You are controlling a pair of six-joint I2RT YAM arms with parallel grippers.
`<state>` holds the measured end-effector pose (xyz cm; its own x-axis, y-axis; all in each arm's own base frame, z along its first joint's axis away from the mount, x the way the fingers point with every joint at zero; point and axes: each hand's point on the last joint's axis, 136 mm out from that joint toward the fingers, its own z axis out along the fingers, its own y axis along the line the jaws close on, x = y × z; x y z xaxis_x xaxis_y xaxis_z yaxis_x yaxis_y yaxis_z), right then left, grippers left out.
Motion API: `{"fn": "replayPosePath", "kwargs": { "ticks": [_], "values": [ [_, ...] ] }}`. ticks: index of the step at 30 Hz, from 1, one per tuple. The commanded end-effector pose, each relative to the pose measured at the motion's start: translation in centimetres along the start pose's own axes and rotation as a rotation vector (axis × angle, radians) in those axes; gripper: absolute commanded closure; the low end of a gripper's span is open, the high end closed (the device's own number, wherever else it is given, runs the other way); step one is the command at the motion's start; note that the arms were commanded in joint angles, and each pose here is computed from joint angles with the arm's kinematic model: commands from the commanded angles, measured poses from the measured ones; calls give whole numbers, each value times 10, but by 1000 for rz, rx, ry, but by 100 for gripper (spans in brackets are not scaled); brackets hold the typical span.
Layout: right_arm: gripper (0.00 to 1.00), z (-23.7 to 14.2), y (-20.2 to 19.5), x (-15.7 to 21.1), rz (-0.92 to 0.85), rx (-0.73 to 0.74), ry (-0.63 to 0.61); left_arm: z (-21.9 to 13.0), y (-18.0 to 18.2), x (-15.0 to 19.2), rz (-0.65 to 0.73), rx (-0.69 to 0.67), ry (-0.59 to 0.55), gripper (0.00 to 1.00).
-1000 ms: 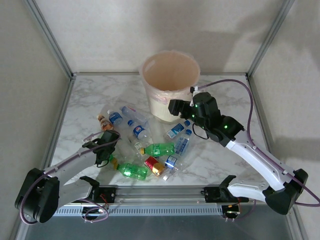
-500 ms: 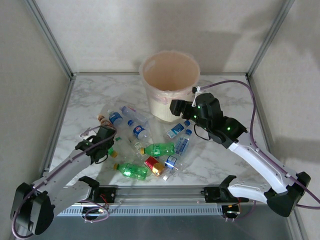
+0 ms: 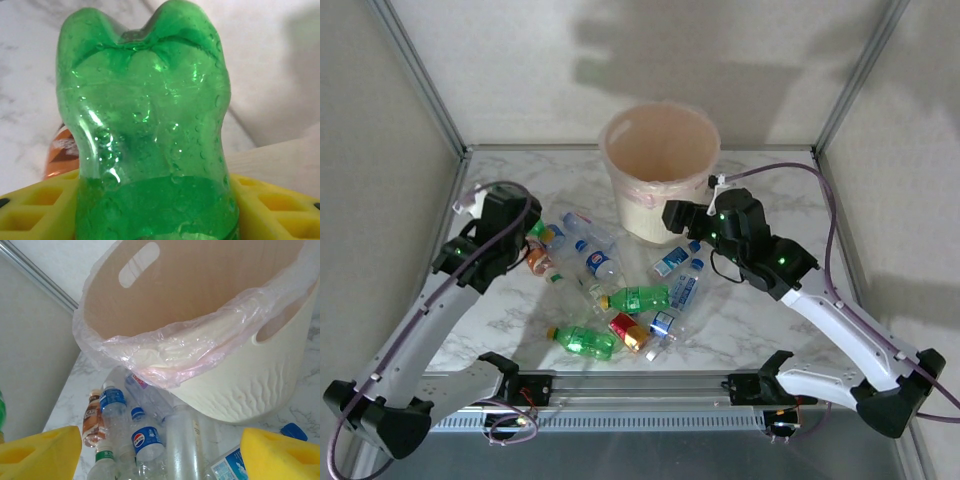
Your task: Put the plastic bottles in the bin
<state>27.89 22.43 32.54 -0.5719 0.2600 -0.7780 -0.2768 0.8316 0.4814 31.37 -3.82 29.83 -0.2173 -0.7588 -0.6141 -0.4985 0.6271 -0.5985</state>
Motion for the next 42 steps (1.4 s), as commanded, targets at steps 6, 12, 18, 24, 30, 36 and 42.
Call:
{"fn": "replayPosePath", "kwargs": {
  "ticks": [6,12,18,24,30,36,42],
  "values": [
    [17,-13,-20,16,26,56,19,-7,-111,-31,10,267,-29,46],
    [17,-25,-34,24,38,87,16,-26,-195,-37,47,466,-35,45],
    [17,-32,-41,29,55,100,19,-18,-260,-6,63,616,34,44],
    [17,-38,-48,37,69,112,34,8,-307,40,95,680,136,45],
    [17,-42,-55,47,93,113,46,38,-324,78,150,650,199,46],
    [18,-38,-58,57,105,114,68,67,-312,107,201,565,249,44],
    [18,-35,-60,62,112,113,77,83,-296,130,258,477,301,44]
  ]
}}
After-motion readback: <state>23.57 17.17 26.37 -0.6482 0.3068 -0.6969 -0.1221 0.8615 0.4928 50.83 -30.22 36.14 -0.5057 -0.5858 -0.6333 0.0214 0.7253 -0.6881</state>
